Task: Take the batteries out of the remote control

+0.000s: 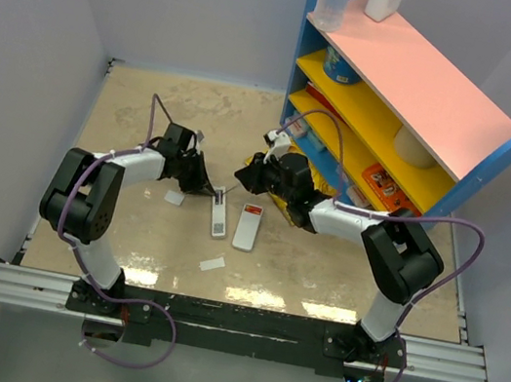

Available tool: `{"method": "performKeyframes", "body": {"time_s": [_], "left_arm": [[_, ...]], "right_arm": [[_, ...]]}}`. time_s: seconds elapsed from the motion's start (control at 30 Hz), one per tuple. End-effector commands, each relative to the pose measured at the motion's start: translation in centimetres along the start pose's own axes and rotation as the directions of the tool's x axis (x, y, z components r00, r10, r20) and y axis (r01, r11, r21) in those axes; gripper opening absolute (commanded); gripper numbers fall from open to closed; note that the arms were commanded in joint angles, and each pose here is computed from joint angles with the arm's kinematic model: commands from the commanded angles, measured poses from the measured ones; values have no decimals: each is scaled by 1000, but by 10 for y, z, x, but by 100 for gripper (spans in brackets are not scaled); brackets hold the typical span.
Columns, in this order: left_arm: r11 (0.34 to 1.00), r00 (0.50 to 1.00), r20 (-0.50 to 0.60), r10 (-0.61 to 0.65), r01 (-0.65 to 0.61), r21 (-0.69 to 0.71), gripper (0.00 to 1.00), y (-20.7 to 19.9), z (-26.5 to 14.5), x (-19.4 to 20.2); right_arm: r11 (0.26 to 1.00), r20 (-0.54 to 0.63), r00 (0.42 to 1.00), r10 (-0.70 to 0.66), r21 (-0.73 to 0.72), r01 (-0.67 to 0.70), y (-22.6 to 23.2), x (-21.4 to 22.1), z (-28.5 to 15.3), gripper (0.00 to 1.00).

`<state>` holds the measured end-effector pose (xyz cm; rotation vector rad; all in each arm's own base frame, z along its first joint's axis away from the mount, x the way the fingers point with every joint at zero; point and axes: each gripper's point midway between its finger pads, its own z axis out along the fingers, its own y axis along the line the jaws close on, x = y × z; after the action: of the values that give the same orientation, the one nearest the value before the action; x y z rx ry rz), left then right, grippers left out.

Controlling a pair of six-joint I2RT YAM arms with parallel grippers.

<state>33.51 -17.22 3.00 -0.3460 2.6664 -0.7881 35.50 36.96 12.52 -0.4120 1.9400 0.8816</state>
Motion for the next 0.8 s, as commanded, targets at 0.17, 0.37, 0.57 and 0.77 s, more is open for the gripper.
{"method": "performKeyframes", "body": {"time_s": [0.17,0.37,0.57,0.77], "left_arm": [[999,1000,-16,-7,8,52,0,-5,1,11],[998,999,-23,-27,28,60,1,-4,0,17],[997,999,-25,-35,37,70,12,-6,-3,19],[997,1000,-11,-28,29,69,18,-11,-9,13]], "right_arm": [[999,-20,1000,-5,-35,4,-9,15,1,0],[999,-32,999,1,-38,-2,-8,14,0,0],[998,-22,1000,-10,-56,8,6,-9,-8,0],[998,-13,1000,-12,-69,11,10,-16,-11,0]]}}
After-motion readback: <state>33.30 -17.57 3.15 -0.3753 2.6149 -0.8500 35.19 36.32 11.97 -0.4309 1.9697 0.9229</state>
